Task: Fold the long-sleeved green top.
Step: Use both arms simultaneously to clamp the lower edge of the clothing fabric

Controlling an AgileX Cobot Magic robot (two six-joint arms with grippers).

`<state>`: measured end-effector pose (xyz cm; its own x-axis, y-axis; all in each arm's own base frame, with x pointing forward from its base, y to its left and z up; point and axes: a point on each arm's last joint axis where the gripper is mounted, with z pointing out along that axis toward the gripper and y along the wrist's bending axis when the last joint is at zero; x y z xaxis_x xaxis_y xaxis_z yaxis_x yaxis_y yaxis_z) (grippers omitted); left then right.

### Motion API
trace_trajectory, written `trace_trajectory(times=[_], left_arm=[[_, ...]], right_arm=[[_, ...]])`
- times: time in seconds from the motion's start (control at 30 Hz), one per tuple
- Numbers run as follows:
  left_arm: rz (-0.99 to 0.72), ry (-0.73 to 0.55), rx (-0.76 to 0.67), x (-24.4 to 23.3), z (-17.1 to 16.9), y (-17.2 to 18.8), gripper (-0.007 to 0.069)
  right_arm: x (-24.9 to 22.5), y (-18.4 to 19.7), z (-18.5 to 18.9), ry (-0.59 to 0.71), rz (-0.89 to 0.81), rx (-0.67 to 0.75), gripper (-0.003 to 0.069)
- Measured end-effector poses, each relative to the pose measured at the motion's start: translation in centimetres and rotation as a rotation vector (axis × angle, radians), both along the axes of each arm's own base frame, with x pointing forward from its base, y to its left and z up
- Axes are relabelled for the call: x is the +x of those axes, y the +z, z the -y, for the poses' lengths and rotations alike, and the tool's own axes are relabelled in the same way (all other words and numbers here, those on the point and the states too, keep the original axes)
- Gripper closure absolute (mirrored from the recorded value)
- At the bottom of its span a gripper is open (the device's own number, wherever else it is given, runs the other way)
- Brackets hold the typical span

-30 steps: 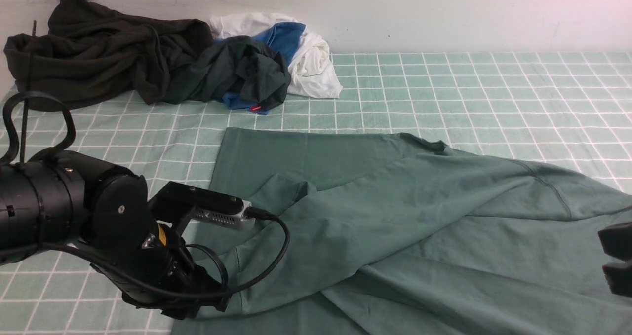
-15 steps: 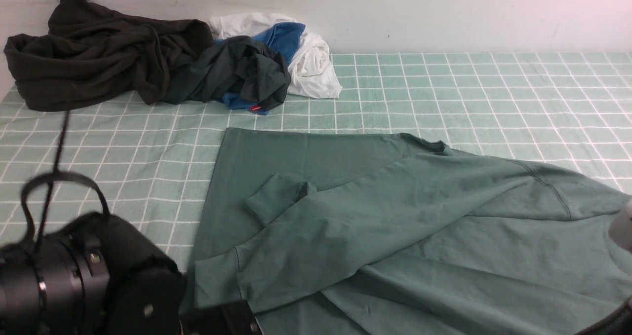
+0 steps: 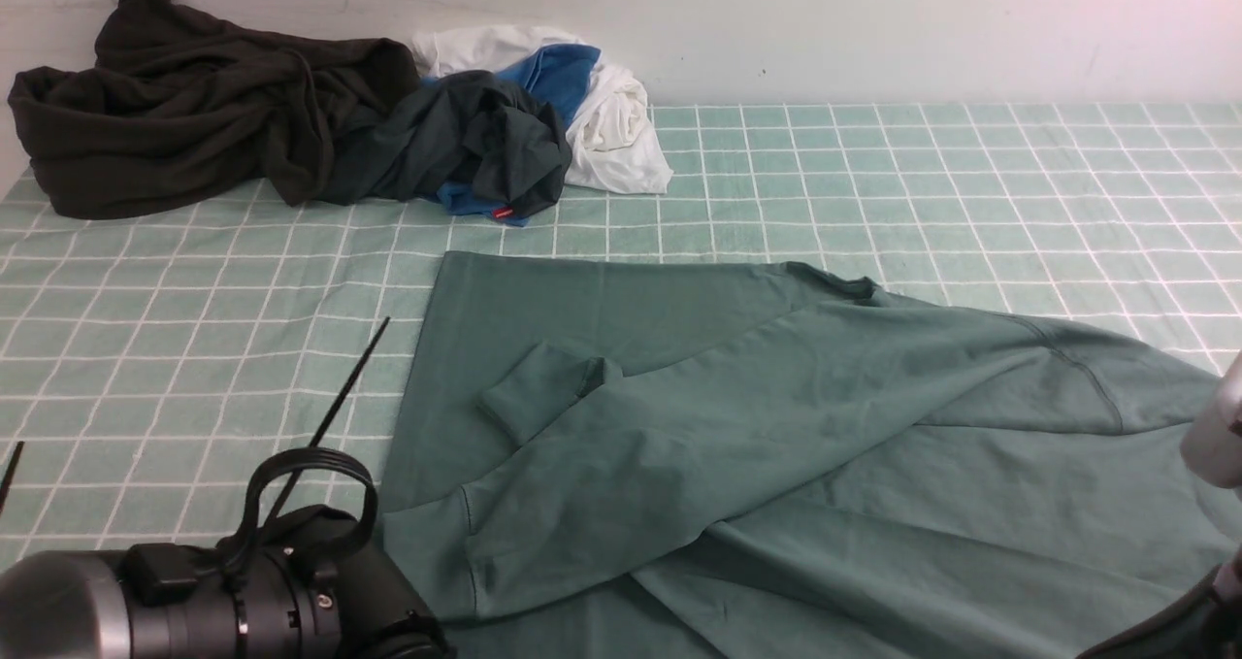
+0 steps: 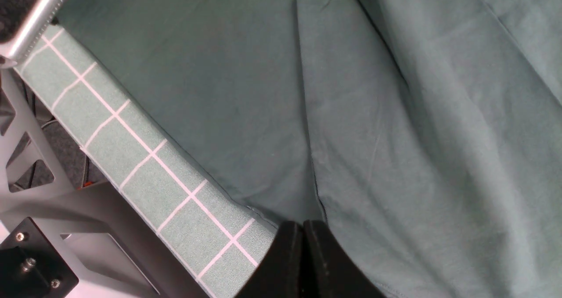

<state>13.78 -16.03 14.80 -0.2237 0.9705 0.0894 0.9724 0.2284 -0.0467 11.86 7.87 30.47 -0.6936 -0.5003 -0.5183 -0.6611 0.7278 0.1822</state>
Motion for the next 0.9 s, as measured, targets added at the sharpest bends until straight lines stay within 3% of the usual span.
trace_trajectory(times=[0.13,0.17,0.33,0.43,0.53,0.9], left_arm=[[0.037,-0.096,0.037,-0.4,0.4,-0.1,0.0193],[0.046,-0.115,0.047,-0.7,0.6,-0.1,0.0237],[0.065,-0.071,0.078,-1.1,0.7,0.0,0.0389],[0.07,-0.023,0.093,-1.2,0.7,0.0,0.0533],[0.08,-0.026,0.105,-0.9,0.7,0.1,0.0604],[0.098,0.013,0.127,-0.3,1.3,0.6,0.062]], right_arm=[[0.0,0.0,0.0,0.0,0.0,0.0,0.0673],[0.0,0.0,0.0,0.0,0.001,0.0,0.0673],[0.0,0.0,0.0,-0.001,0.002,0.001,0.0673],[0.0,0.0,0.0,-0.001,0.002,0.002,0.0673],[0.0,0.0,0.0,-0.001,0.002,0.002,0.0673],[0.1,0.0,0.1,0.0,0.008,-0.011,0.0673]])
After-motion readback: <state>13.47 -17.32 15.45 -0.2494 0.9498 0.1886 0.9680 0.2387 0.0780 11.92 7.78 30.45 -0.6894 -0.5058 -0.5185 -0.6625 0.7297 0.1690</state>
